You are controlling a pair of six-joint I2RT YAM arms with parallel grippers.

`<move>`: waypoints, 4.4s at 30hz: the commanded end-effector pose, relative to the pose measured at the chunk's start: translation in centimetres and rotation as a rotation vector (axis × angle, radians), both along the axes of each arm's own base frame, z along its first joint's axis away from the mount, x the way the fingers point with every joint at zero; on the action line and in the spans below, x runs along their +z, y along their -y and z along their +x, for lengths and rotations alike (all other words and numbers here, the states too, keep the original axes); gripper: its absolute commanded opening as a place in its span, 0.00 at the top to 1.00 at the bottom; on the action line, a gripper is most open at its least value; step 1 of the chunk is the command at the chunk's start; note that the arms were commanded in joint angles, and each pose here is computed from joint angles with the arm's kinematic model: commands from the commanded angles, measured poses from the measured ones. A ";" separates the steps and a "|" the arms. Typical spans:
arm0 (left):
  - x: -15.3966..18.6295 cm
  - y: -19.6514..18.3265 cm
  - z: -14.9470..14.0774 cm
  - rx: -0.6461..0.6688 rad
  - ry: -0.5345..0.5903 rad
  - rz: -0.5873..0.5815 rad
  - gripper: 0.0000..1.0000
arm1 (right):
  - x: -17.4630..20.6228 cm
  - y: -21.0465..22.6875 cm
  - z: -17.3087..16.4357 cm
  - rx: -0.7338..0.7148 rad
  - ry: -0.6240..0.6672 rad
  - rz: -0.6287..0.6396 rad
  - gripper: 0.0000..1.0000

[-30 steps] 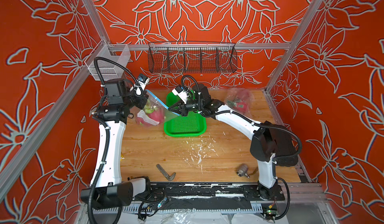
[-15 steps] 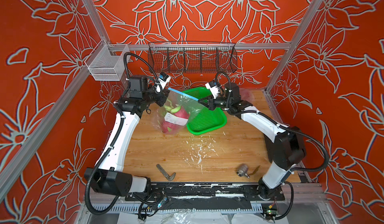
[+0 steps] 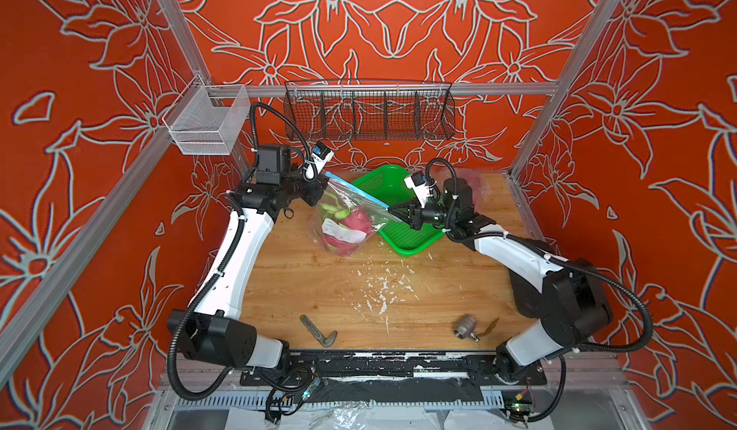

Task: Open the zip-top bag and take out the dragon fruit
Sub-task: Adjust the basket at the center of the board, then place the zipper food storage bag at the center of the board, then adjust the zipper food storage bag at the center of the board, then open the zipper of the food storage bag at the center of the board.

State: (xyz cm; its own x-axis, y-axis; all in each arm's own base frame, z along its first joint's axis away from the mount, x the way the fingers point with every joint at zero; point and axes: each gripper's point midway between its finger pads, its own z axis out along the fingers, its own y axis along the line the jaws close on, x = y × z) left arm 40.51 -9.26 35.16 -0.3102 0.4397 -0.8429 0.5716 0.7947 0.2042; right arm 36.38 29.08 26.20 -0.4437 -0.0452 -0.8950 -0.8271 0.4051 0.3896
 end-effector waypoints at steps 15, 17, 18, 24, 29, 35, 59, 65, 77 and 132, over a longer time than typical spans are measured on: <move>2.6 -2.1 -4.4 -0.039 0.045 -0.063 1.00 | -1.9 2.9 -4.0 -0.124 0.068 -0.214 0.62; 1.8 -0.4 -6.5 -0.135 0.003 -0.092 1.00 | -1.0 2.1 -5.4 -0.114 0.122 -0.252 0.54; 1.4 0.5 -7.9 -0.193 -0.018 -0.108 1.00 | -0.2 1.7 -6.0 -0.097 0.146 -0.245 0.51; -0.2 3.5 -13.5 -0.352 -0.081 -0.116 1.00 | 3.1 -0.7 -7.3 -0.030 0.188 -0.193 0.37; -1.7 4.7 -16.6 -0.406 -0.131 -0.123 1.00 | 2.0 -3.0 -8.4 0.031 0.170 -0.211 0.34; -5.7 6.2 -18.9 -0.451 -0.222 -0.101 1.00 | -0.3 -3.6 -9.5 0.046 0.119 -0.203 0.33; -24.5 -1.0 -22.4 -0.421 -0.615 0.537 0.16 | -10.4 -0.6 -14.7 -0.045 -0.105 -0.296 0.38; -26.3 -1.2 -18.7 -0.365 -0.411 0.598 0.56 | -11.0 -0.8 -15.4 -0.038 -0.110 -0.297 0.38; -24.8 -0.1 -13.6 -0.230 -0.306 0.521 1.00 | -12.3 -0.4 -17.0 -0.132 -0.102 -0.250 0.37; -20.9 1.3 -16.9 -0.191 -0.550 0.094 1.00 | -15.9 -14.8 -15.4 -0.012 0.114 0.119 0.56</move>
